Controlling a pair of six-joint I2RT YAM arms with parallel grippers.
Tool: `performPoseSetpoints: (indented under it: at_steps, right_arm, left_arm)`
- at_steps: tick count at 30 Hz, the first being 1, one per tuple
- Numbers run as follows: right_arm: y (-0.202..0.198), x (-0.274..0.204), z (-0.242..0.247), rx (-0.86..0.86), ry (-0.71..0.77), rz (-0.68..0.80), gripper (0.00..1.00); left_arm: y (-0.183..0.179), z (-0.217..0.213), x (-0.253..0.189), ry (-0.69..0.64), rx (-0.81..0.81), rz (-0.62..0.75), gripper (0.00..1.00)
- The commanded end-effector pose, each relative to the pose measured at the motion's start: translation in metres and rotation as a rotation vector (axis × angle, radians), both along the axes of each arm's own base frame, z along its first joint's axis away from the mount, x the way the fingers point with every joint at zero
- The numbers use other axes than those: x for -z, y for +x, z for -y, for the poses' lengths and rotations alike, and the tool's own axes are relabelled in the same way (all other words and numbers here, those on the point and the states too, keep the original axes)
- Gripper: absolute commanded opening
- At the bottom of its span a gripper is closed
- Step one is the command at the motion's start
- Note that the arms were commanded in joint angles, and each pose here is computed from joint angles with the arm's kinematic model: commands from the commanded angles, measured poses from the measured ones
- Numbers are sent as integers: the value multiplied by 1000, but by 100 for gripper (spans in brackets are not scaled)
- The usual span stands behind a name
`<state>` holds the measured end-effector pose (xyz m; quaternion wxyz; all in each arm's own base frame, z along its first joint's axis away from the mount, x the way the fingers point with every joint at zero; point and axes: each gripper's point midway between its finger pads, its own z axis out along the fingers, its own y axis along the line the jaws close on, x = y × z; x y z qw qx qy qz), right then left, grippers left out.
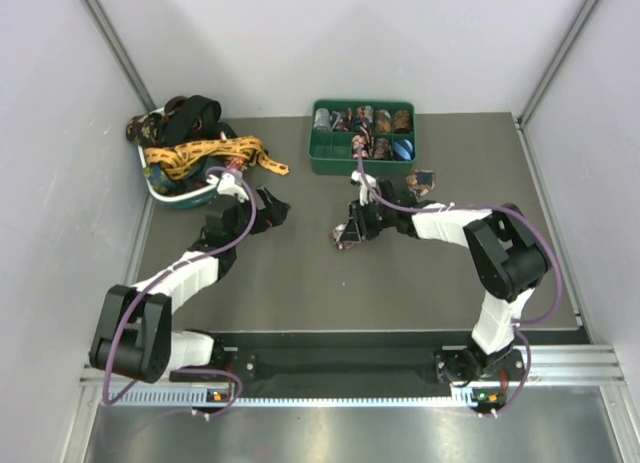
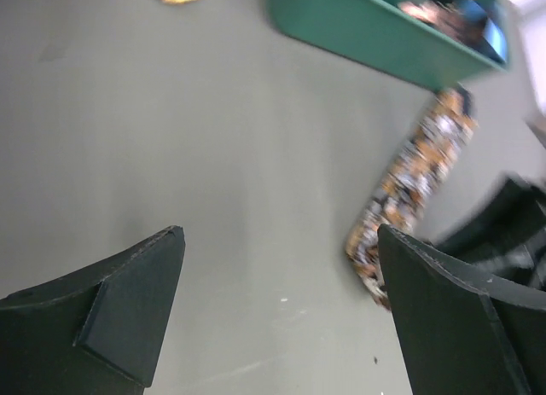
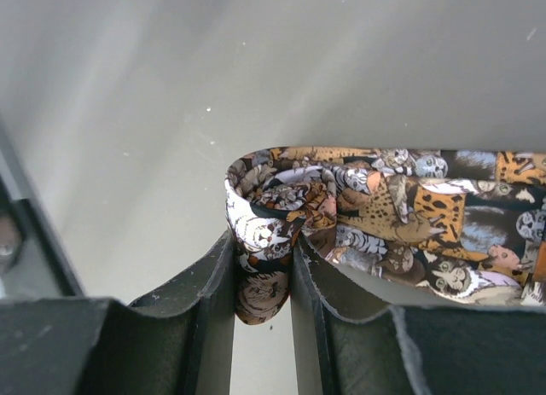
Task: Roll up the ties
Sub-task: Roll the tie
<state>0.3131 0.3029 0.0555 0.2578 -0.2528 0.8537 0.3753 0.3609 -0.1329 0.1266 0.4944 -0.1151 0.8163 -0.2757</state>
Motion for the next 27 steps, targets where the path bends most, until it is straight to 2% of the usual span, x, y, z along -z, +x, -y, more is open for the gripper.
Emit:
performPoseSetpoints:
  at_steps: [1,4,13,15,17,19,24,27]
  right_arm:
    - [-11,1,-3,-53,125,-91,17]
    - [-8,4,1,-52,187,-147,18]
    - [1,20,12,-1,330,-329,18]
    - [2,20,15,1,356,-334,18]
    - [4,23,20,21,371,-361,17]
    - [6,26,23,37,373,-370,17]
    - [14,32,31,55,372,-386,17]
    - [19,34,35,63,370,-394,17]
  left_arm:
    - [-3,42,-19,-28,255,148,99]
    - [-5,63,-10,21,324,154,99]
    - [-23,116,-5,234,488,335,96]
    - [-28,131,-7,239,536,393,95]
    - [-43,147,-5,214,654,446,99]
    - [-40,153,-3,230,671,479,99]
    - [-29,165,17,337,723,405,99]
    - [-24,171,12,373,738,440,99]
